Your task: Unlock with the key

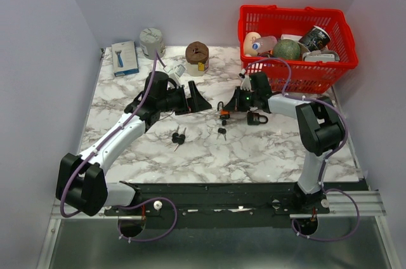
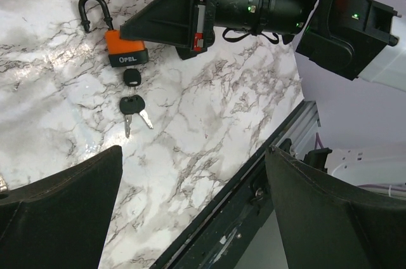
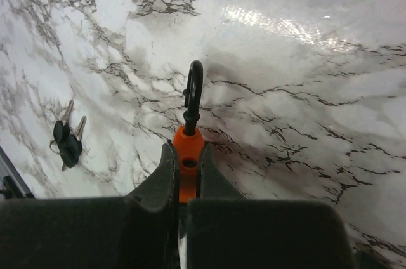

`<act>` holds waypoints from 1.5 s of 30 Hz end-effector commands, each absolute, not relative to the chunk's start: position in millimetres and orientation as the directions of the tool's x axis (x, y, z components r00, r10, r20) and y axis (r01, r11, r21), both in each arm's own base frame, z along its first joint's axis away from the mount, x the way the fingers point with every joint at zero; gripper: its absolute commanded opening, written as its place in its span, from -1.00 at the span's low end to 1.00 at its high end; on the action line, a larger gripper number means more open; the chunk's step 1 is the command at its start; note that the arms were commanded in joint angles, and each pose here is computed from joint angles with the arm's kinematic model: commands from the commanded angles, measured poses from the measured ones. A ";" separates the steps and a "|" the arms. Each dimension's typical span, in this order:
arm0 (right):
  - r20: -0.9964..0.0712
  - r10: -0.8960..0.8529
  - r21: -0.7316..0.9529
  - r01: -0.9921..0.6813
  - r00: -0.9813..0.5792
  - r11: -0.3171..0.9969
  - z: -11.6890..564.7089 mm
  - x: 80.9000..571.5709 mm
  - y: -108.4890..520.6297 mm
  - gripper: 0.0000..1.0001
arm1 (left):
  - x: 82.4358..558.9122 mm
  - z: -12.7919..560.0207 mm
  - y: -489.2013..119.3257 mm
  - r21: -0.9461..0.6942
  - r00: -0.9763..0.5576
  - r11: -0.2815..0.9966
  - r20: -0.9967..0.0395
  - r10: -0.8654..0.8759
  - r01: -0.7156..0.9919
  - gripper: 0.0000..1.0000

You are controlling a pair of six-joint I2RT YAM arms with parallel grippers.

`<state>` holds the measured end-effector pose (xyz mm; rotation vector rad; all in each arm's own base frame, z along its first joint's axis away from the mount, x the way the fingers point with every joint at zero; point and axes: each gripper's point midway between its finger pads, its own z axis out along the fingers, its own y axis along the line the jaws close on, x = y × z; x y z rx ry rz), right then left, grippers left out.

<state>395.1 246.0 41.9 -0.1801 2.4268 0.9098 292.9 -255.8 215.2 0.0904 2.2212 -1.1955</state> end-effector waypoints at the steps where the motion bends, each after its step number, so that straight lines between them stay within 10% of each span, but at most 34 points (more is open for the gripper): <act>1: -0.551 0.104 0.340 -0.110 -0.828 0.934 7.3 421.8 177.2 -0.99 | 292.5 223.2 -252.1 -0.737 -0.796 0.587 -0.554 -0.243 0.334 0.98; 5: -0.561 0.101 0.315 -0.098 -0.822 0.944 7.9 425.5 169.4 -0.93 | 291.0 224.8 -251.4 -0.737 -0.794 0.586 -0.557 -0.244 0.338 0.98; 12: -0.575 0.098 0.325 -0.117 -0.812 0.938 15.1 423.4 171.8 -0.05 | 290.2 223.1 -250.1 -0.735 -0.793 0.590 -0.557 -0.246 0.333 0.98; 20: -0.605 0.088 0.338 -0.155 -0.791 0.928 25.4 418.3 173.7 0.26 | 292.0 217.4 -244.4 -0.710 -0.784 0.625 -0.571 -0.242 0.324 0.98; 24: -0.621 0.085 0.333 -0.165 -0.780 0.928 32.1 411.8 171.4 0.77 | 296.3 206.0 -232.7 -0.659 -0.766 0.688 -0.599 -0.233 0.305 0.98; 45: -0.611 0.203 0.326 -0.010 -0.765 0.945 72.0 354.2 137.0 0.84 | 277.6 82.9 -168.1 -0.381 -0.844 0.921 -0.516 -0.142 0.078 0.98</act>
